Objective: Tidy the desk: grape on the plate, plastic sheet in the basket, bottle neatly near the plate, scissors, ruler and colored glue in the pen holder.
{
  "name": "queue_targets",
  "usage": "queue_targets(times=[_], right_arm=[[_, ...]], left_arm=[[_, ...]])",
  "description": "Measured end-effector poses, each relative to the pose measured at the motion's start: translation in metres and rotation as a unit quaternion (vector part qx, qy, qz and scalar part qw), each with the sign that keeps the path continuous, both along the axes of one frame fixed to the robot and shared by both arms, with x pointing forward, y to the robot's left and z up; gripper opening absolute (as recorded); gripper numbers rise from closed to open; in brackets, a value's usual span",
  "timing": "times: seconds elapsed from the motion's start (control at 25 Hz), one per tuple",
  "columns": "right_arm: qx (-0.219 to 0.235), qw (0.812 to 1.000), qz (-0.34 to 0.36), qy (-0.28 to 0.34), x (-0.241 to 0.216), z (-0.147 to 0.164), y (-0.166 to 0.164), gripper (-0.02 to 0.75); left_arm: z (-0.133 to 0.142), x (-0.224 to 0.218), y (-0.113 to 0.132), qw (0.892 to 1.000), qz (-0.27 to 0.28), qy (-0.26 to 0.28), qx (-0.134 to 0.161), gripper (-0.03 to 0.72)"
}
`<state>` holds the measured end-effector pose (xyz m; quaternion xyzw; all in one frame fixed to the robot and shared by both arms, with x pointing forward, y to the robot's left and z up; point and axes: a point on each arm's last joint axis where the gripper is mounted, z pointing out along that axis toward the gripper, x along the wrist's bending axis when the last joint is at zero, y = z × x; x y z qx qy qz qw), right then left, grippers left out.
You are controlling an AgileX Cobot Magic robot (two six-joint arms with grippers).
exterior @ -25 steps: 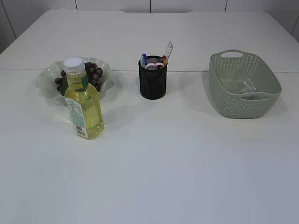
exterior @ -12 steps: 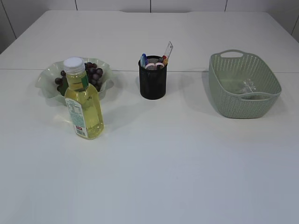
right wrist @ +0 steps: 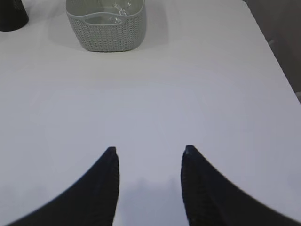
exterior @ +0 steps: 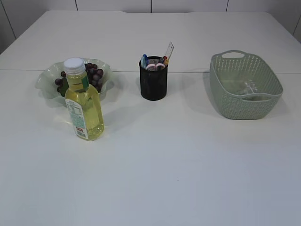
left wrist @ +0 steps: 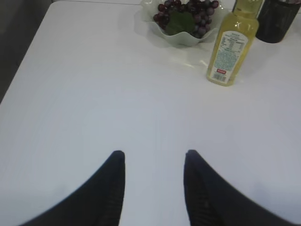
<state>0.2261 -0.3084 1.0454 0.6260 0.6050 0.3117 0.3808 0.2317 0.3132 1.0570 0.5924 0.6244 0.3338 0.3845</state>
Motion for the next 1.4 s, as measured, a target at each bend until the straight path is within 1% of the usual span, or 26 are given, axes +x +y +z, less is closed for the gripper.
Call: queue_targets(times=[0.16, 0.84, 1.0, 1.4], right_arm=[[0.000, 1.000, -0.001, 0.000, 0.0000, 0.0000, 0.0000, 0.352], [0.004, 1.000, 0.001, 0.000, 0.0000, -0.0001, 0.0008, 0.351], [0.004, 1.000, 0.001, 0.000, 0.0000, -0.0001, 0.0008, 0.351], [0.004, 1.000, 0.002, 0.000, 0.0000, -0.0001, 0.0008, 0.351]], left_arm=[[0.0000, -0.0005, -0.0003, 1.000, 0.019, 0.000, 0.000, 0.308], [0.0001, -0.0004, -0.0003, 1.000, 0.020, -0.001, 0.000, 0.308], [0.0001, -0.0004, -0.0003, 1.000, 0.014, -0.001, 0.011, 0.308], [0.0002, -0.0004, -0.0003, 1.000, 0.012, -0.001, 0.014, 0.308]])
